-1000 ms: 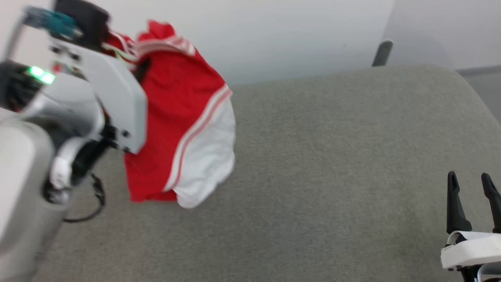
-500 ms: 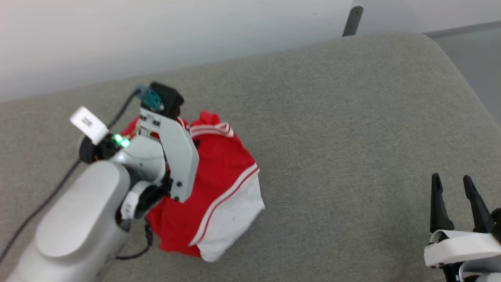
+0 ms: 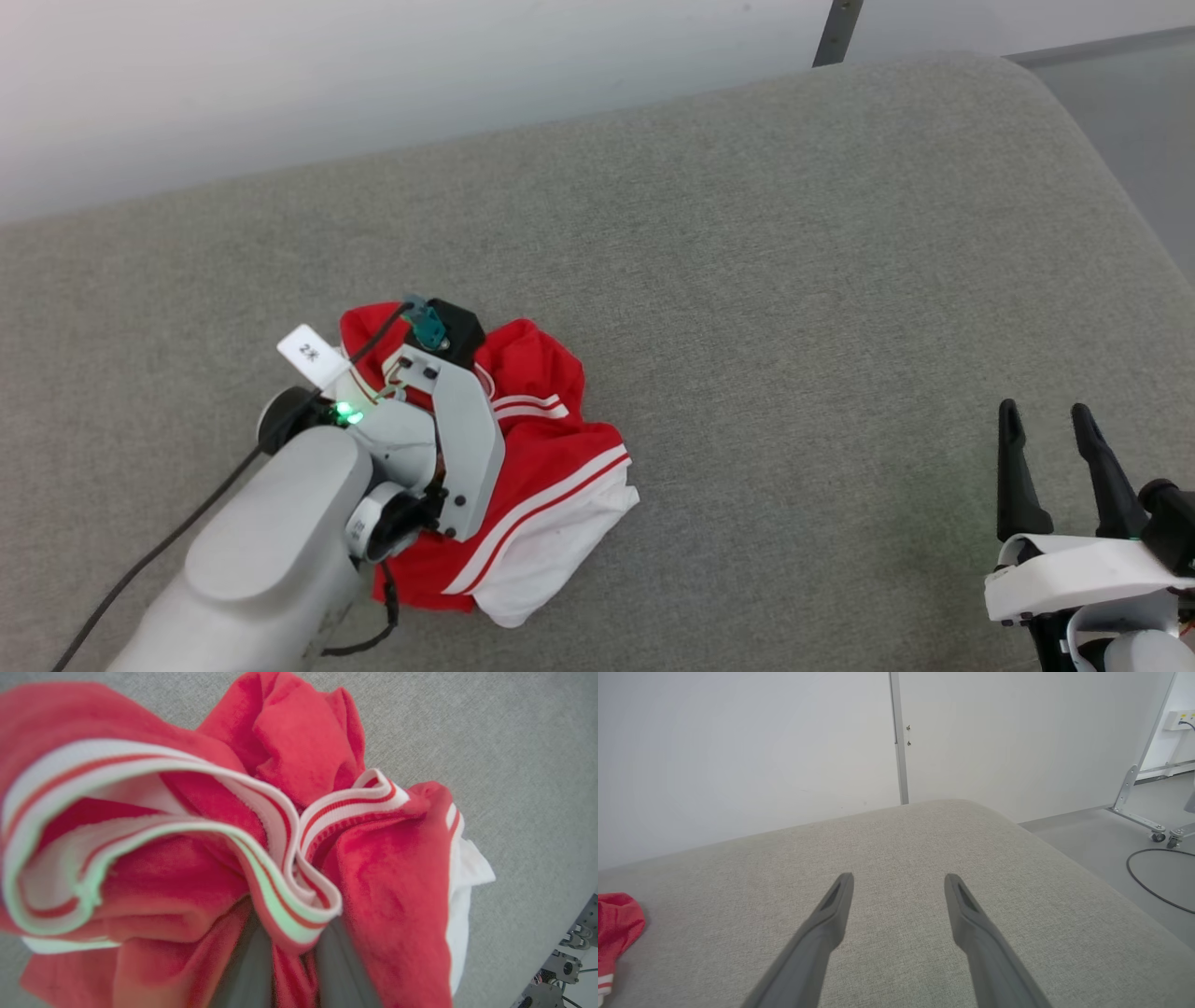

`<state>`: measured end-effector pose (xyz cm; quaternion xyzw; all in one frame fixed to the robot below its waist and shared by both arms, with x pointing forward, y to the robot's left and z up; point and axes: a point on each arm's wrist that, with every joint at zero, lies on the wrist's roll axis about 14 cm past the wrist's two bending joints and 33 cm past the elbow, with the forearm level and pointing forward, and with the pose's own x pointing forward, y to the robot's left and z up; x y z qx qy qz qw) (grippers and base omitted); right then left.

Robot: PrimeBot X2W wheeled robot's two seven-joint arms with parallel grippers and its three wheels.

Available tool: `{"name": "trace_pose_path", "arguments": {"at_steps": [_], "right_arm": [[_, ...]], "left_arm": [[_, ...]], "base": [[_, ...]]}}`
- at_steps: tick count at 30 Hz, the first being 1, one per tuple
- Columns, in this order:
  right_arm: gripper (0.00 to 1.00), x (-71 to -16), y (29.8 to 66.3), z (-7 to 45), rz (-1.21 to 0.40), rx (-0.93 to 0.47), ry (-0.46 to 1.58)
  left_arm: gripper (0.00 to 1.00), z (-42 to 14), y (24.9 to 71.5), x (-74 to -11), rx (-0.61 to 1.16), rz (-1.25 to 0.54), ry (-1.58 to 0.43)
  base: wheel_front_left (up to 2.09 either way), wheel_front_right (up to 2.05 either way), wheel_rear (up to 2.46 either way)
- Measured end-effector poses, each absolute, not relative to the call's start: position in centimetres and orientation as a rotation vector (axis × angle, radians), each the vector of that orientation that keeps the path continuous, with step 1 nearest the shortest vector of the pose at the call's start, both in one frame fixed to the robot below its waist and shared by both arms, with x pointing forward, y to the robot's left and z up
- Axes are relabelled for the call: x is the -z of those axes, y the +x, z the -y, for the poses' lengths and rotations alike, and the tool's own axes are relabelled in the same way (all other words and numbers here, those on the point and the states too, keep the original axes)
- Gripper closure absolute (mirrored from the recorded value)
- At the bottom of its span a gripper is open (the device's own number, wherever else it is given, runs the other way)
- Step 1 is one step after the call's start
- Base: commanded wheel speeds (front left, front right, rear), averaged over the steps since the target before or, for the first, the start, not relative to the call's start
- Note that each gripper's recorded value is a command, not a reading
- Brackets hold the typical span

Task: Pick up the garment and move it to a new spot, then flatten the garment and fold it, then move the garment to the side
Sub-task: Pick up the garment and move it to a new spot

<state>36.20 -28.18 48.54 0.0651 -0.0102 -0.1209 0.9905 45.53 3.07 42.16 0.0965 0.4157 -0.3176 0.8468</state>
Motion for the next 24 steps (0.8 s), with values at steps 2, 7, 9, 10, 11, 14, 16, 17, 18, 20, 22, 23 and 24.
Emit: {"name": "trace_pose_path", "arguments": {"at_steps": [2,7,9,10,11,14,16,17,18,20,22,23,24], "right_arm": [[0.00,-48.5,36.4,27.9,0.019,0.233,0.131],[0.00,-48.6,36.6,27.6,0.021,0.217,0.130],[0.00,-48.7,36.6,27.5,0.025,0.210,0.129],[0.00,-48.8,36.6,27.4,0.028,0.207,0.131],[0.00,-48.9,36.6,27.4,0.030,0.202,0.130],[0.00,-49.2,36.7,27.1,0.038,0.187,0.126],[0.00,-49.3,36.7,26.9,0.041,0.175,0.123],[0.00,-49.4,36.6,26.7,0.041,0.170,0.124],[0.00,-49.4,36.6,26.5,0.042,0.163,0.124],[0.00,-49.7,36.7,26.1,0.049,0.147,0.123],[0.00,-50.1,36.7,25.6,0.059,0.131,0.123],[0.00,-50.1,36.6,25.4,0.055,0.122,0.124],[0.00,-50.1,36.5,25.0,0.054,0.112,0.125]], "left_arm": [[0.56,-3.0,45.7,-42.1,0.672,-0.871,0.198],[0.00,-3.4,46.4,-42.9,0.659,-0.845,0.184],[0.00,-3.6,46.6,-43.6,0.654,-0.827,0.176],[0.00,-3.7,46.7,-44.1,0.653,-0.815,0.171],[0.00,-3.8,46.8,-44.5,0.649,-0.804,0.166],[0.00,-4.6,47.0,-46.0,0.636,-0.759,0.169],[0.00,-5.0,47.2,-47.4,0.630,-0.717,0.155],[0.00,-5.2,47.2,-48.0,0.627,-0.695,0.150],[0.00,-5.5,47.2,-48.8,0.624,-0.669,0.148],[0.00,-6.1,47.1,-50.0,0.614,-0.627,0.137],[0.00,-6.8,46.8,-51.1,0.600,-0.581,0.130],[0.00,-7.1,46.7,-51.8,0.594,-0.551,0.125],[0.00,-7.5,46.6,-52.6,0.584,-0.516,0.114]], "base": [[0.00,0.00,0.00],[0.00,0.00,0.00],[0.00,0.00,0.00],[0.00,0.00,0.00],[0.00,0.00,0.00],[0.00,0.00,0.00],[0.00,0.00,0.00],[0.00,0.00,0.00],[0.00,0.00,0.00],[0.00,0.00,0.00],[0.00,0.00,0.00],[0.00,0.00,0.00],[0.00,0.00,0.00]]}}
